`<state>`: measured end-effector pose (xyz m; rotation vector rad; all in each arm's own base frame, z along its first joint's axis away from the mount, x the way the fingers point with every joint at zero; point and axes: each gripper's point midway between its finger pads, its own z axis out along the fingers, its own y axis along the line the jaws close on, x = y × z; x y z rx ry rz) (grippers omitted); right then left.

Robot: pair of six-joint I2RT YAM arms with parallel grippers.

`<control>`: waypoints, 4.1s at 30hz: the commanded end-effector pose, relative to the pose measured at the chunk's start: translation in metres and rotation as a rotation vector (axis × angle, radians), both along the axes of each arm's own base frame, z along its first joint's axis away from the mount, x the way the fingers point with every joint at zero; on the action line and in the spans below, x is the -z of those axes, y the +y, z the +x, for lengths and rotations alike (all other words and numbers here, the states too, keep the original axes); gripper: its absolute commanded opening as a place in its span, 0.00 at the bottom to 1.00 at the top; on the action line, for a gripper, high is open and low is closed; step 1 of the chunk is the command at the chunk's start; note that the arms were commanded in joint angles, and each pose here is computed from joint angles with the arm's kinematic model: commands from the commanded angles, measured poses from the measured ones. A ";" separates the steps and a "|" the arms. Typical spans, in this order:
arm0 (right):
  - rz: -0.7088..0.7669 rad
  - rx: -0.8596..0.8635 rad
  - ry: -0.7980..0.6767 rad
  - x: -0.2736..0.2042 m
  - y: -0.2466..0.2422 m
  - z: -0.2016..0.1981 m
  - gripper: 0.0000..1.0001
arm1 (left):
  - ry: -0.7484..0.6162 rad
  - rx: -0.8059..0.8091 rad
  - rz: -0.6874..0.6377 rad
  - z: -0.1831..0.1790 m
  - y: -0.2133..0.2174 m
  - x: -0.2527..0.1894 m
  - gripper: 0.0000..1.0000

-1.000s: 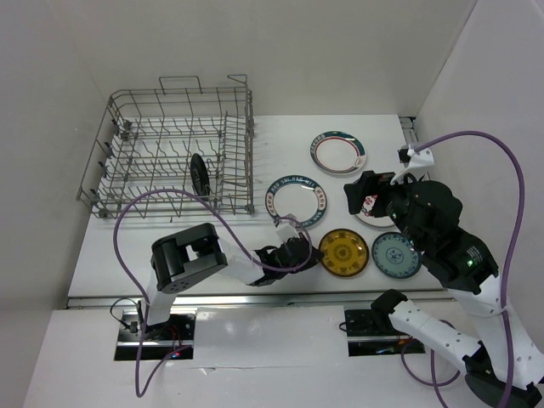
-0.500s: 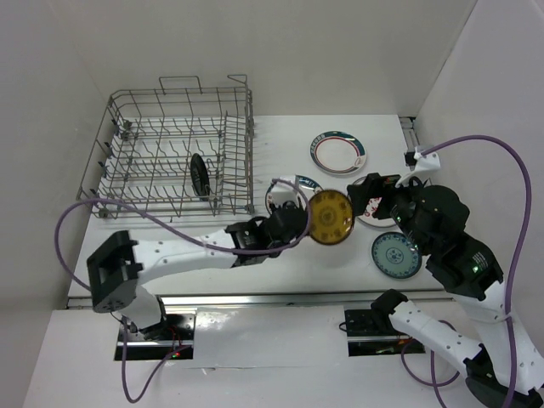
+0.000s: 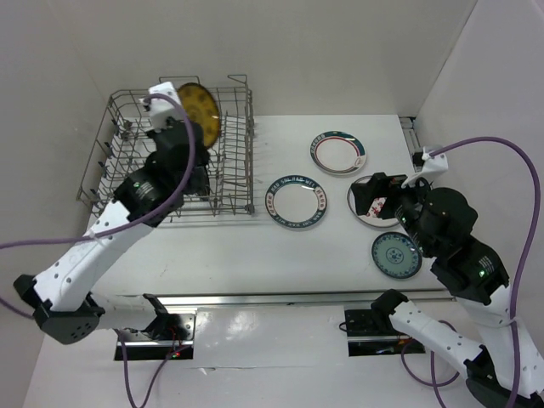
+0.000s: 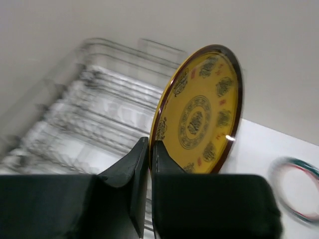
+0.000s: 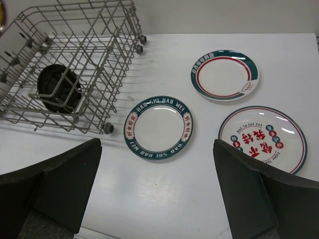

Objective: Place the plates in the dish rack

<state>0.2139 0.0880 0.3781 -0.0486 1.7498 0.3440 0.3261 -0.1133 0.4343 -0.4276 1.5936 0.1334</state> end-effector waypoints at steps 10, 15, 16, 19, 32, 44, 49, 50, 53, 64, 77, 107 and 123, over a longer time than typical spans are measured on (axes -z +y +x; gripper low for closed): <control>0.015 -0.034 -0.024 -0.022 0.009 0.005 1.00 | 0.091 -0.228 0.317 0.024 0.145 0.035 0.00; 0.014 -0.034 -0.023 -0.018 0.011 0.007 1.00 | 0.147 -0.204 0.340 0.036 0.151 0.070 0.00; 0.009 -0.034 -0.015 -0.014 0.012 0.008 1.00 | 0.167 -0.201 0.348 0.041 0.150 0.077 0.00; 0.014 -0.034 -0.023 -0.016 0.011 0.006 1.00 | 0.217 -0.163 0.315 0.046 0.142 0.099 0.00; 0.015 -0.036 -0.041 -0.019 0.008 0.003 1.00 | 0.268 -0.127 0.337 0.055 0.134 0.135 0.00; 0.016 -0.056 -0.041 -0.019 0.013 0.001 1.00 | 0.365 -0.146 0.385 0.065 0.132 0.172 0.00; 0.015 -0.056 -0.041 -0.017 0.012 0.000 1.00 | 0.399 -0.147 0.389 0.066 0.129 0.181 0.00; 0.015 -0.056 -0.041 -0.017 0.012 0.000 1.00 | 0.399 -0.147 0.389 0.066 0.129 0.181 0.00; 0.014 -0.056 -0.042 -0.017 0.013 -0.001 1.00 | 0.423 -0.144 0.399 0.068 0.128 0.187 0.00; 0.019 -0.056 -0.050 -0.019 0.011 -0.003 1.00 | 0.474 -0.150 0.379 0.071 0.120 0.202 0.31; 0.013 -0.047 -0.043 -0.017 0.009 -0.003 1.00 | 0.167 -0.069 0.133 0.006 0.103 0.083 1.00; 0.117 0.078 -0.165 -0.070 -0.024 -0.016 1.00 | 0.237 1.078 -0.835 -0.136 -0.292 0.254 1.00; 0.122 0.049 -0.196 -0.102 -0.034 -0.037 1.00 | 0.405 1.174 -0.814 -0.106 -0.397 0.338 1.00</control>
